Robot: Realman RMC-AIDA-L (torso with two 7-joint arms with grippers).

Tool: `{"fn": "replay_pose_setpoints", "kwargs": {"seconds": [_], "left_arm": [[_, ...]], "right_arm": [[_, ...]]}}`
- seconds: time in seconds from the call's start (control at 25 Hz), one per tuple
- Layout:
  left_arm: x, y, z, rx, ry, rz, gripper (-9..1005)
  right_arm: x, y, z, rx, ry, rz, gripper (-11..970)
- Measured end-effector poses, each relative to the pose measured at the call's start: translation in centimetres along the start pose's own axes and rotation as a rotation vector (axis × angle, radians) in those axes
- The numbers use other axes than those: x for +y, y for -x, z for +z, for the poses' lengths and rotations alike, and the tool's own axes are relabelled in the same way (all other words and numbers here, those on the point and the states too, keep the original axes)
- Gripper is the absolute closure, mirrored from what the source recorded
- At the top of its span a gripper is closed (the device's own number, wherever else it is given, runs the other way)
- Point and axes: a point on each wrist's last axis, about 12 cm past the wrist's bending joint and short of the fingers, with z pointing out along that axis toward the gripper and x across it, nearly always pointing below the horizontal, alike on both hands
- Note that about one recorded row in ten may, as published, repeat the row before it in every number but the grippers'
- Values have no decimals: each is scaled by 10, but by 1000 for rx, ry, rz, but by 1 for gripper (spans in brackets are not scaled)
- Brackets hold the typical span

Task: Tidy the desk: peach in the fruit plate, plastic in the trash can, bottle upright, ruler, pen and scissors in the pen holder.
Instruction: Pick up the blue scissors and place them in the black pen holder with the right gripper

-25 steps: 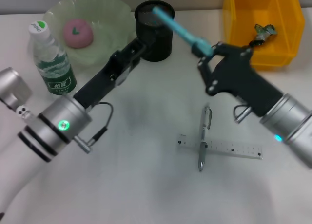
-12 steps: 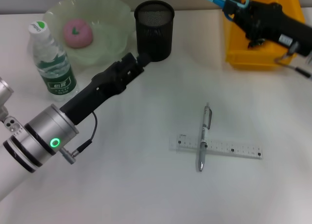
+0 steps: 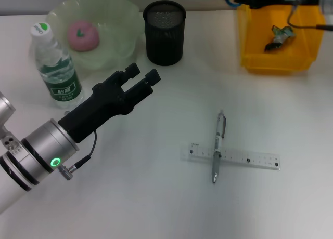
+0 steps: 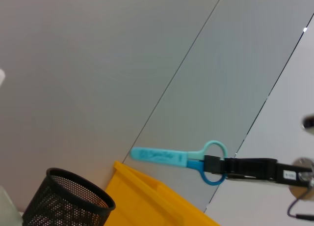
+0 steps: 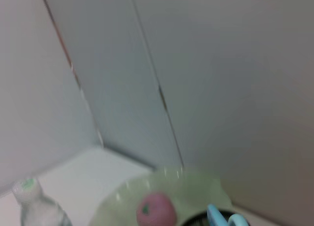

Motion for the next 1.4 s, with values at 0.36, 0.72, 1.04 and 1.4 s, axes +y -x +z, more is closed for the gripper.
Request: {"fn": "replay_pose_setpoints", "kwargs": {"seconds": [0.36,0.72,1.04,1.4], "left_arm": [[0,0,-1,0,4,10,270],[0,-1,-2,1,5,16,270],[-1,-5,-8,-8,21,32,270],[-2,-5,-7,-19,21,28,271]], "right_arm": [[16,42,54,285,-59,-118,863],[36,58,90,442,-125,-220,858],[40,56,101,451,-158,-255,854],[42,61,103,430,-164,-270,850]]}}
